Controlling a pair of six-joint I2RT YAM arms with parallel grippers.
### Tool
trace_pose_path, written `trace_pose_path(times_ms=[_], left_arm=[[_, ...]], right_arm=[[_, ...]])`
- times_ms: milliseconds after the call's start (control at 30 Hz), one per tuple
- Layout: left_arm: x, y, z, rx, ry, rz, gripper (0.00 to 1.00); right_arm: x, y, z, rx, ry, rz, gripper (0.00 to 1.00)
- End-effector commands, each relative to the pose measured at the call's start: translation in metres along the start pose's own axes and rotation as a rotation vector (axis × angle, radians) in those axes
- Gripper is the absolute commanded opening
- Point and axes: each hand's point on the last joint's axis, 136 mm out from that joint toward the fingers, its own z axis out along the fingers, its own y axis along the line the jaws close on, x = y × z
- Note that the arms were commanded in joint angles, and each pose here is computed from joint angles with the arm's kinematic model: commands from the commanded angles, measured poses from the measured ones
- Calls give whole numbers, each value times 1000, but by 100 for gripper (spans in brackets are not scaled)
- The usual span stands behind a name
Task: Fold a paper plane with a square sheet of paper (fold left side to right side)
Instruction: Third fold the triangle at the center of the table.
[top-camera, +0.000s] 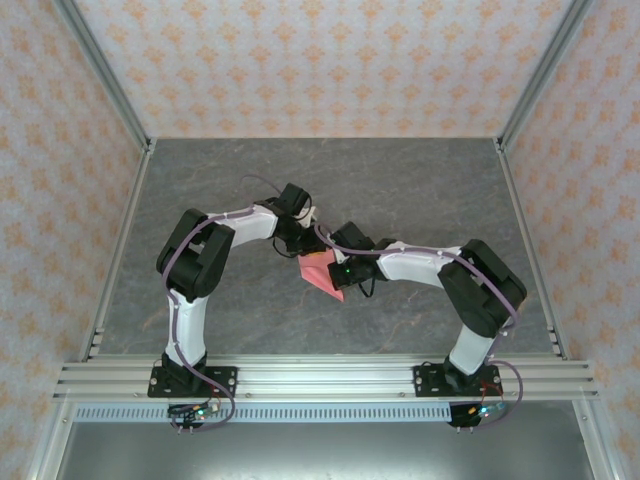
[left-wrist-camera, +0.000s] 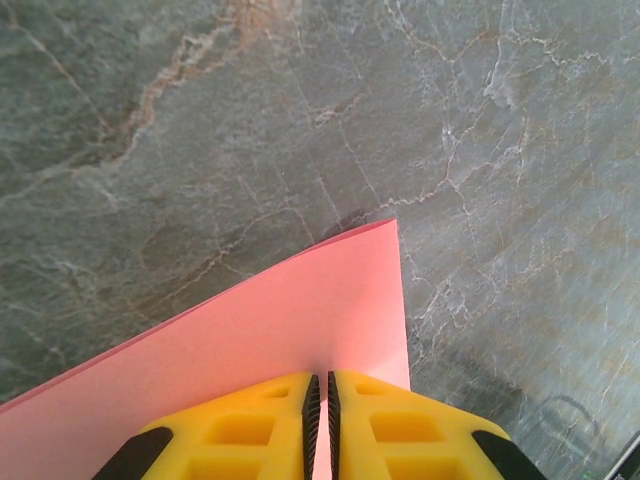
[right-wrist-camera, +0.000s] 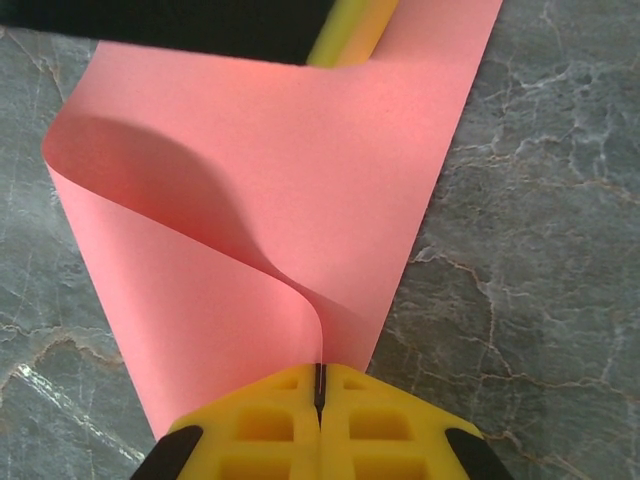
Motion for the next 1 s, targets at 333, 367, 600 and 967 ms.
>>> trace_pose_path(times_ms=[333, 367, 600, 967], left_arm=[[14, 12, 9, -44, 35, -6, 15], [14, 12, 9, -44, 34, -7, 15], [14, 12, 9, -44, 36, -6, 15], [15, 10, 10, -44, 39, -3, 15]], right_arm=[[1, 6, -6, -26, 0, -3, 0], [1, 6, -5, -25, 2, -2, 0], [1, 5, 0, -19, 8, 0, 0], [-2, 2, 2, 0, 0, 3, 0]])
